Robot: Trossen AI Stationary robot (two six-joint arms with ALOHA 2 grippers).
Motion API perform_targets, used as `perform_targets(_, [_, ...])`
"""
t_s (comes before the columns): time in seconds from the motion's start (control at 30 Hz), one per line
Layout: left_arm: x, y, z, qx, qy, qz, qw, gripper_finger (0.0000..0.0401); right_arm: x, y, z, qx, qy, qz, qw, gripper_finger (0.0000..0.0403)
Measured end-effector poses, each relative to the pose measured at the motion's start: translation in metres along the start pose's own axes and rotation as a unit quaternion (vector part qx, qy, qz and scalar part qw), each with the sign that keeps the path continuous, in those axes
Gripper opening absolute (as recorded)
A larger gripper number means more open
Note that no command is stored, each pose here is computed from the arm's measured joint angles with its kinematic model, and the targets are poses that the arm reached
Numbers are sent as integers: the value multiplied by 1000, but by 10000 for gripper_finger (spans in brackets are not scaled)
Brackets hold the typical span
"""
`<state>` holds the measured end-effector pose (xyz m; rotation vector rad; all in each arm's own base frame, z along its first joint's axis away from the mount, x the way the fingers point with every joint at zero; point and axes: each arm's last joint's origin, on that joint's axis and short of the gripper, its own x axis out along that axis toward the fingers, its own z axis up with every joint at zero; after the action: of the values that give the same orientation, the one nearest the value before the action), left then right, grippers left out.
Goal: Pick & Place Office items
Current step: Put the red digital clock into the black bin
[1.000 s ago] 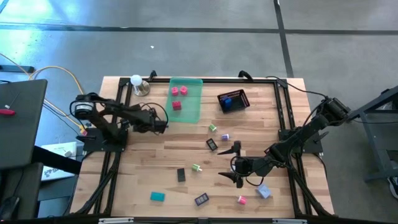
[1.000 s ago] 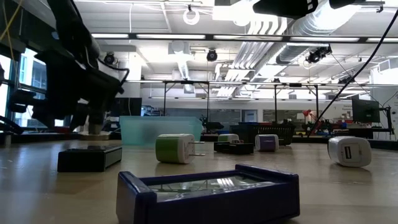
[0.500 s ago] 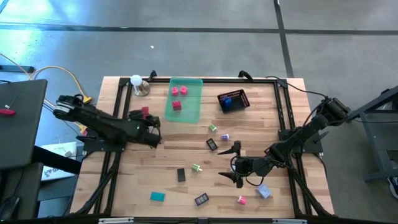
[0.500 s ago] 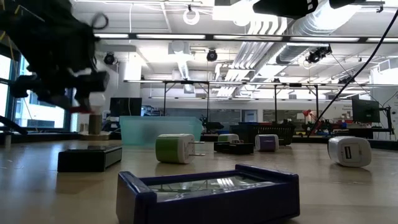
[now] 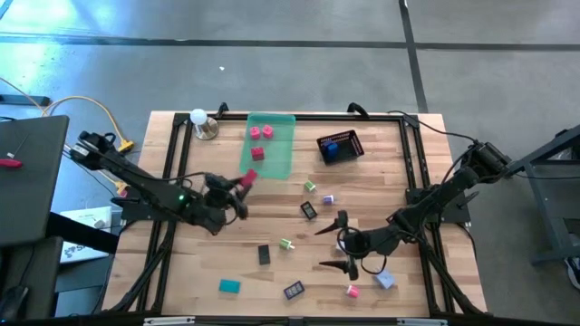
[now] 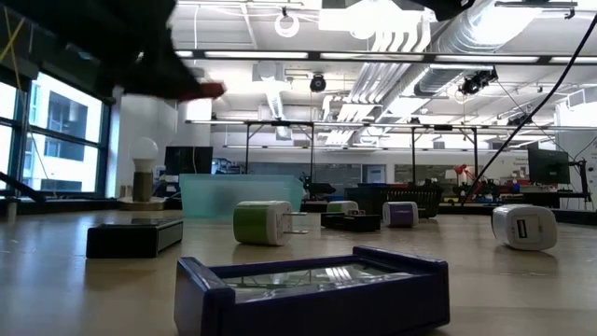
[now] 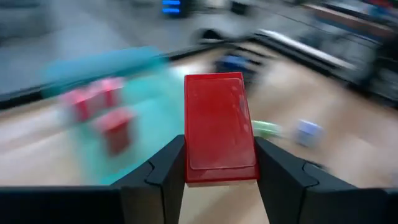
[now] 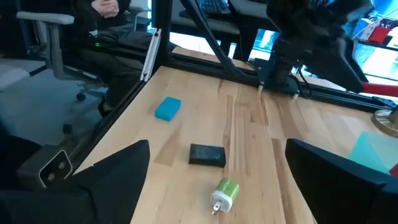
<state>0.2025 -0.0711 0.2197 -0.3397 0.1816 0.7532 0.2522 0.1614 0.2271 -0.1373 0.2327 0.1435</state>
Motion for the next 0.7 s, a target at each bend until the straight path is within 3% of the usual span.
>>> perform_targets(0.1, [-3, -19, 13, 37, 2, -117, 992, 155, 0, 0, 1, 1, -5, 0, 1000, 365])
perform_targets(0.2, [-6, -33, 27, 55, -18, -241, 969, 155, 0, 0, 1, -1, -6, 0, 1000, 365])
perform_targets(0.37, [-6, -41, 51, 4, -69, -382, 921, 155, -2, 3, 3, -91, -16, -1, 996, 365])
perform_targets(0.43, [-3, -39, 55, 0, -71, -409, 910, 155, -4, 7, 9, -129, -41, -21, 991, 365])
perform_targets(0.57, [10, -36, 55, 2, -51, -426, 903, 155, -8, 7, 17, -173, -65, -83, 979, 365])
perform_targets(0.7, [29, -32, 51, -4, -3, -454, 891, 155, -7, 4, 18, -175, -70, -80, 979, 365])
